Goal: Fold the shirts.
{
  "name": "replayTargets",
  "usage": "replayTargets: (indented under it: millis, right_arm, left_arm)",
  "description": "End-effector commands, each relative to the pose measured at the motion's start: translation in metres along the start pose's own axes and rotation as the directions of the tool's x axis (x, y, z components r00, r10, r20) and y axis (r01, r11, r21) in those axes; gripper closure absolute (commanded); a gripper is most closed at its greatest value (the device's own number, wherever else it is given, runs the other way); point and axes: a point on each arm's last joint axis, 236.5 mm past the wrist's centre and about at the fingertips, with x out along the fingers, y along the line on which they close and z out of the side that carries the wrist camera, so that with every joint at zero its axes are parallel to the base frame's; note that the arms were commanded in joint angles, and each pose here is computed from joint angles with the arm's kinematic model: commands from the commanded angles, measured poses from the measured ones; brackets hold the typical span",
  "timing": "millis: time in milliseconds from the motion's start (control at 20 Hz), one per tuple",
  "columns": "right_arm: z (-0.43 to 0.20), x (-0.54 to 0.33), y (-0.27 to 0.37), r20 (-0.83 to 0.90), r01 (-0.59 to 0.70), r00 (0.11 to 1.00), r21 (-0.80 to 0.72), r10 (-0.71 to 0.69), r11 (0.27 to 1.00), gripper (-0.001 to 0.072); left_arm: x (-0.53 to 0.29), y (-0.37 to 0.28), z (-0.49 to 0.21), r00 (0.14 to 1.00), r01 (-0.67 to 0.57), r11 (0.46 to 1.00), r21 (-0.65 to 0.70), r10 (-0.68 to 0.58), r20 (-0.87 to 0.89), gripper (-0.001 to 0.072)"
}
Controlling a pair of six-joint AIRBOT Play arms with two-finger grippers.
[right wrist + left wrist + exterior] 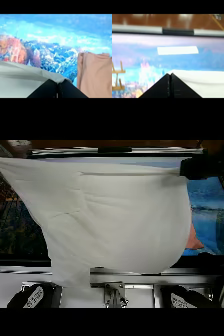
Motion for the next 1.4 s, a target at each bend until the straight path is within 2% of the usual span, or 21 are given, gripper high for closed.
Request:
replayTargets:
  millis: [0, 100, 250, 500, 700, 750, 800, 850, 900, 950, 1050, 1150, 1250, 1350]
  right_arm:
    - [-0.018, 0.124, -0.005, -0.146, -0.022, 0.989, 0.039, 0.027, 0.999, 0.0664]
    - [-0.023, 0.178, -0.006, -0.156, -0.028, 0.987, 0.063, 0.038, 0.998, 0.0664]
    - [-0.014, 0.236, -0.006, -0.082, -0.051, 0.995, 0.099, 0.059, 0.994, 0.0664]
    - [0.01, 0.281, -0.005, 0.067, -0.088, 0.995, 0.236, 0.074, 0.968, 0.0664]
    - [-0.012, 0.304, -0.006, 0.005, -0.078, 0.997, 0.303, 0.08, 0.95, 0.0663]
    - [-0.016, 0.305, -0.003, -0.008, -0.077, 0.996, 0.309, 0.083, 0.948, 0.0632]
    - [-0.015, 0.304, -0.003, -0.008, -0.079, 0.996, 0.309, 0.086, 0.948, 0.0475]
    - [-0.014, 0.297, 0.0, -0.011, -0.087, 0.995, 0.31, 0.095, 0.947, 0.0193]
    - [-0.013, 0.286, -0.001, -0.023, -0.086, 0.995, 0.286, 0.096, 0.954, 0.0147]
    - [-0.013, 0.269, -0.005, -0.046, -0.074, 0.995, 0.248, 0.088, 0.966, 0.0147]
    - [-0.026, 0.228, -0.027, -0.135, -0.012, 0.99, 0.155, 0.033, 0.988, 0.0148]
    - [-0.054, 0.184, -0.062, -0.273, 0.085, 0.96, 0.091, -0.057, 0.992, 0.0157]
    - [-0.09, 0.15, -0.082, -0.415, 0.11, 0.908, 0.12, -0.051, 0.987, 0.0157]
    - [-0.125, 0.132, -0.081, -0.5, 0.084, 0.866, 0.2, 0.028, 0.976, 0.0157]
  left_arm:
    - [0.088, 0.028, -0.08, 0.986, 0.021, 0.999, -0.046, -0.028, -0.166, 0.0679]
    - [0.136, 0.055, -0.103, 0.986, -0.042, 0.996, -0.081, 0.027, -0.167, 0.0679]
    - [0.188, 0.086, -0.142, 0.978, -0.122, 0.985, -0.125, 0.097, -0.185, 0.0679]
    - [0.225, 0.101, -0.213, 0.947, -0.147, 0.976, -0.162, 0.092, -0.307, 0.0678]
    - [0.233, 0.099, -0.233, 0.936, -0.148, 0.972, -0.18, 0.079, -0.343, 0.0678]
    - [0.234, 0.096, -0.234, 0.936, -0.149, 0.97, -0.191, 0.076, -0.344, 0.0675]
    - [0.233, 0.094, -0.233, 0.936, -0.144, 0.97, -0.195, 0.07, -0.346, 0.061]
    - [0.231, 0.091, -0.23, 0.936, -0.134, 0.971, -0.196, 0.058, -0.348, 0.041]
    - [0.226, 0.087, -0.225, 0.933, -0.11, 0.973, -0.203, 0.031, -0.36, 0.0147]
    - [0.218, 0.081, -0.219, 0.926, -0.077, 0.974, -0.215, -0.01, -0.379, 0.009]
    - [0.192, 0.076, -0.213, 0.879, -0.042, 0.948, -0.315, -0.115, -0.462, 0.0091]
    - [0.147, 0.085, -0.235, 0.766, -0.093, 0.914, -0.394, -0.187, -0.615, 0.0104]
    - [0.087, 0.102, -0.284, 0.577, -0.184, 0.905, -0.382, -0.215, -0.788, 0.0415]
    - [0.042, 0.106, -0.33, 0.43, -0.26, 0.877, -0.404, -0.269, -0.862, 0.0397]
